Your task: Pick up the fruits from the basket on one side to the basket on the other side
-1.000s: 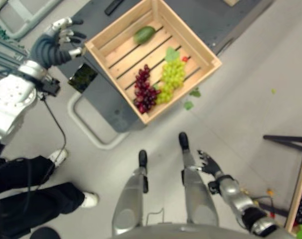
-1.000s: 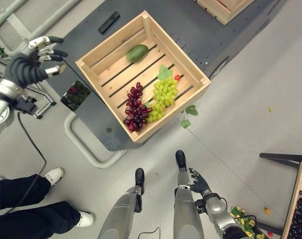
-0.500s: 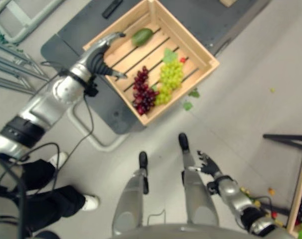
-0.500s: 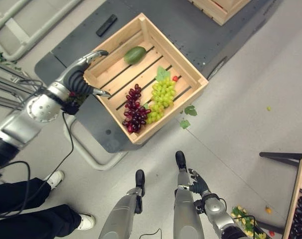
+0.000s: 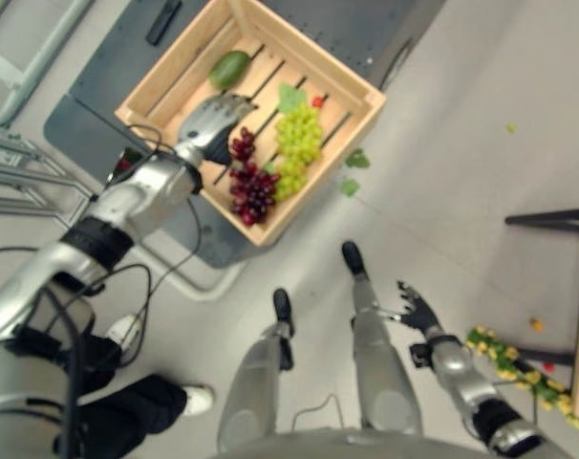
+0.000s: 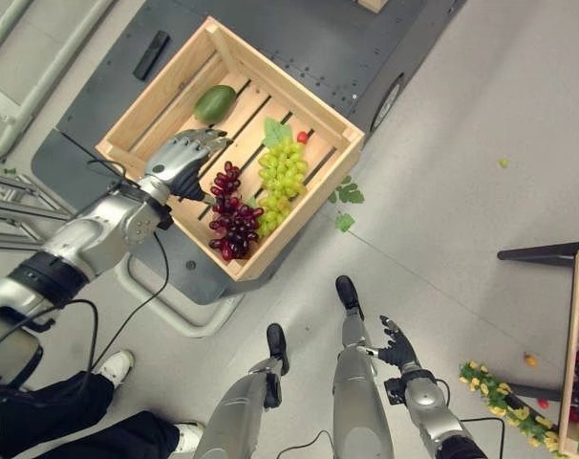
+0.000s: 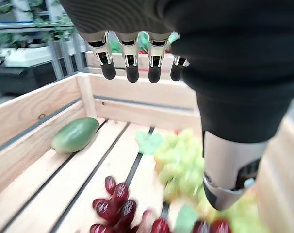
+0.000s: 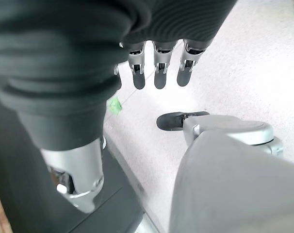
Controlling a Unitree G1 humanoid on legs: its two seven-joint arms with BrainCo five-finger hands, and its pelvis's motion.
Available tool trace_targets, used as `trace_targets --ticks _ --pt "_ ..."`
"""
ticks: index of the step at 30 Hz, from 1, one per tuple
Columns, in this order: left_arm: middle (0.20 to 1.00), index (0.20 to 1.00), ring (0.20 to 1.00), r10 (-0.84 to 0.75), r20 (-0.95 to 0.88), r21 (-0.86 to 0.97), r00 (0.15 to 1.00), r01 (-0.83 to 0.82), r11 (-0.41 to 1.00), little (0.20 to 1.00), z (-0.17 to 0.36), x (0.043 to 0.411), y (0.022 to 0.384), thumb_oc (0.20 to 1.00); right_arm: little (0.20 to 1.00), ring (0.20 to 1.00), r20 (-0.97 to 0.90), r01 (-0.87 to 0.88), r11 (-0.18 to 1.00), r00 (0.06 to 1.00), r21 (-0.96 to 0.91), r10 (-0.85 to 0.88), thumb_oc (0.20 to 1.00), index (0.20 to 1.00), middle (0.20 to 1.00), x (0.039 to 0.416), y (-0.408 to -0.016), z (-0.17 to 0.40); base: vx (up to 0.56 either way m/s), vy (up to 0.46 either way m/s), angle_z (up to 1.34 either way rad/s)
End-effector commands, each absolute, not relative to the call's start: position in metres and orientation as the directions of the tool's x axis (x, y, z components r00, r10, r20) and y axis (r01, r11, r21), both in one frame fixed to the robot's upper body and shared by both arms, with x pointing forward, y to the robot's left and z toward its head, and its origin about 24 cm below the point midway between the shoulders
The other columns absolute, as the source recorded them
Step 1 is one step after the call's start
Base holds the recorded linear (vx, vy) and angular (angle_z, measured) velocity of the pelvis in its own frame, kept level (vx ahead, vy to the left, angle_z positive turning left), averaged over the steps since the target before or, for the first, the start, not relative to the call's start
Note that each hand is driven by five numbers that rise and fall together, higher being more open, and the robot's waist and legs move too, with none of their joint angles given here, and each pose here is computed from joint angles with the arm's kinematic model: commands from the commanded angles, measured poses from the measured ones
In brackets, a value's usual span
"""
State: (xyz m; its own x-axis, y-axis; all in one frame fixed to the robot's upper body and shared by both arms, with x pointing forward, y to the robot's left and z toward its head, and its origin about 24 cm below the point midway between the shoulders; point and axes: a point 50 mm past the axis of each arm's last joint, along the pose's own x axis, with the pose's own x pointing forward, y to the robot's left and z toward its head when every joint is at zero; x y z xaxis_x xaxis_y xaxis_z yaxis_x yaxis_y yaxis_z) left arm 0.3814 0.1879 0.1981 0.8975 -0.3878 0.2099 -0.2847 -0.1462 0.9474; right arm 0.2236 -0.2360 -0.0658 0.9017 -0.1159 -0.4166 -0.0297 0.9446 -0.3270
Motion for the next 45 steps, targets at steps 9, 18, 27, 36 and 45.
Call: trace_targets --ticks 9,18,27,36,45 --pt "1.0 1.0 1.0 -0.342 0.236 0.788 0.909 -0.385 -0.48 1.0 0.235 0.4 0.203 1.0 1.0 1.0 -0.259 0.081 0.922 0.947 -0.378 -0.189 1.0 1.0 1.0 0.235 -0.262 -0.035 0.01 0.06 -0.16" --pt "1.0 1.0 1.0 -0.288 0.104 0.743 0.952 -0.267 -0.613 1.0 0.207 0.402 0.221 1.0 1.0 1.0 -0.219 0.146 0.92 0.947 -0.364 -0.237 1.0 1.0 1.0 0.238 -0.269 -0.028 0.03 0.05 -0.19" --pt "1.0 1.0 1.0 -0.183 0.113 0.804 0.977 -0.198 -0.56 1.0 0.194 0.405 0.231 1.0 1.0 1.0 -0.184 0.187 0.913 0.946 -0.361 -0.266 1.0 1.0 1.0 0.244 -0.272 -0.022 0.02 0.022 -0.14" --pt "1.0 1.0 1.0 -0.177 0.184 0.792 0.967 -0.253 -0.555 1.0 0.201 0.407 0.231 1.0 1.0 1.0 -0.185 0.182 0.919 0.948 -0.35 -0.258 1.0 1.0 1.0 0.243 -0.264 -0.025 0.01 -0.008 -0.04" --pt "1.0 1.0 1.0 -0.265 0.179 0.779 0.947 -0.301 -0.55 1.0 0.216 0.396 0.232 1.0 1.0 1.0 -0.17 0.201 0.915 0.947 -0.349 -0.273 1.0 1.0 1.0 0.242 -0.266 -0.023 0.01 0.001 0.0"
